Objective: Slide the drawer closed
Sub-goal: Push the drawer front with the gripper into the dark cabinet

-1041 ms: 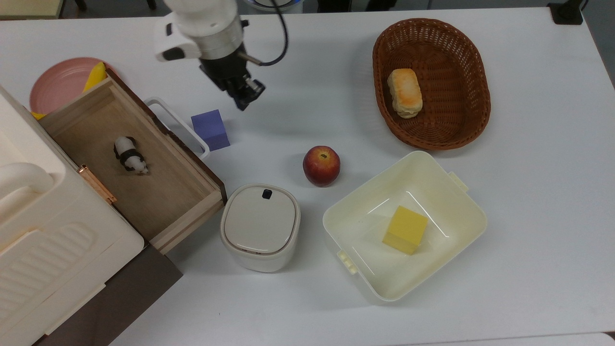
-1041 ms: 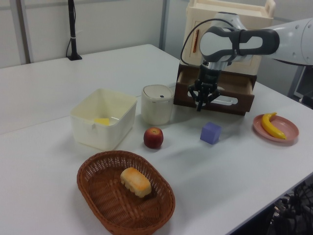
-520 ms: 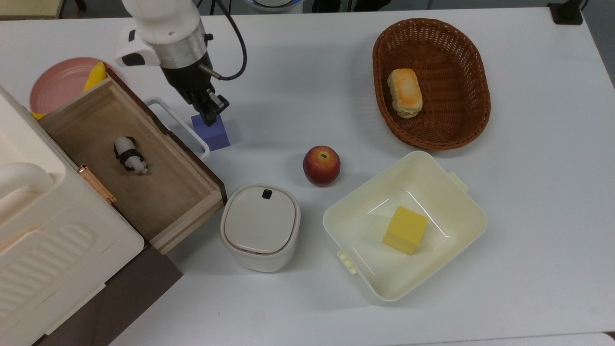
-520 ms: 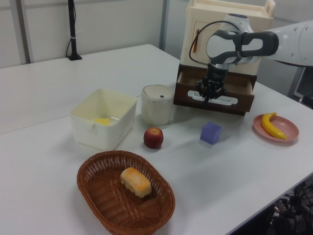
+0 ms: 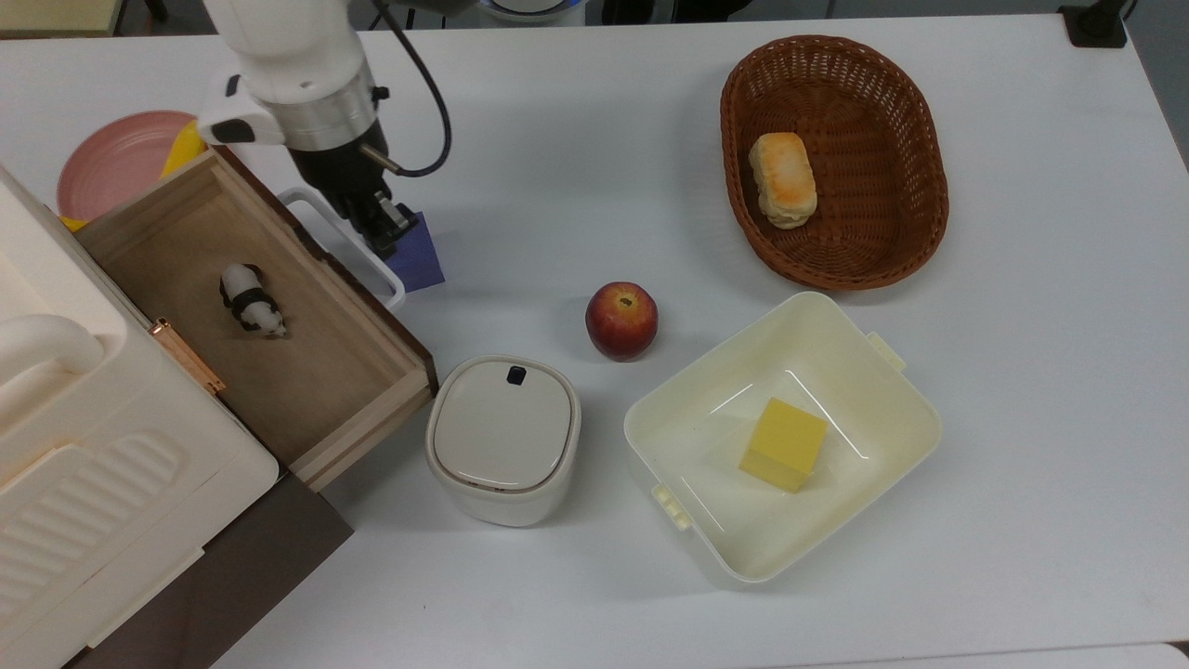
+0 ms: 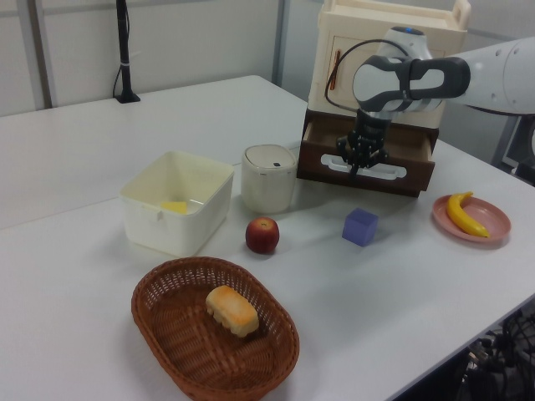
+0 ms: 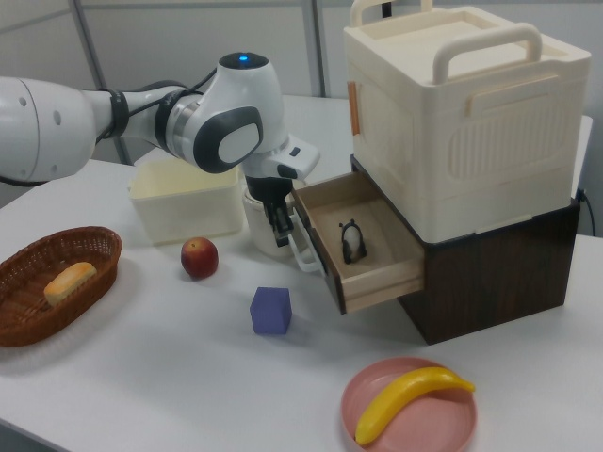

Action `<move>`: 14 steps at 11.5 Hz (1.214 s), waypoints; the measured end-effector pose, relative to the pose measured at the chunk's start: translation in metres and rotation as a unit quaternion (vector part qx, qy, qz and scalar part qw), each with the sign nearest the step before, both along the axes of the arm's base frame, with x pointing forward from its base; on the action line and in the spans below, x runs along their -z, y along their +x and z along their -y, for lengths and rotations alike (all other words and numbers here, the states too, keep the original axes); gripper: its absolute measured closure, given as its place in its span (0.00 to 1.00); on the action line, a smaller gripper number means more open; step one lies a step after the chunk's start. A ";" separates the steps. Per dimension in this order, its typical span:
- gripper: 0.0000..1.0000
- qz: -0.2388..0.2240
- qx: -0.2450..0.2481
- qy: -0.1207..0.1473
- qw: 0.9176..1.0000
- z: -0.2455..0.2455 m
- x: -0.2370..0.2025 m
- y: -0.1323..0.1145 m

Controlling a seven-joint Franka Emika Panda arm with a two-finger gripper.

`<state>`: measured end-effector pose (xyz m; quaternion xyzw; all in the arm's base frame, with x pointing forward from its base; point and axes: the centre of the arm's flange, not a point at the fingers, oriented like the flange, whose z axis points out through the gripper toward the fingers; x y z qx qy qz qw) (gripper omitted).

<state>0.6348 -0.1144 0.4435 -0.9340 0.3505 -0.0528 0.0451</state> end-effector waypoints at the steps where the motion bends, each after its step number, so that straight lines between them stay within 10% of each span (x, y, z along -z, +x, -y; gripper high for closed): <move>1: 0.99 0.001 0.004 -0.002 1.000 0.005 -0.001 0.003; 14: 0.99 0.012 0.025 -0.014 1.000 0.062 0.006 0.024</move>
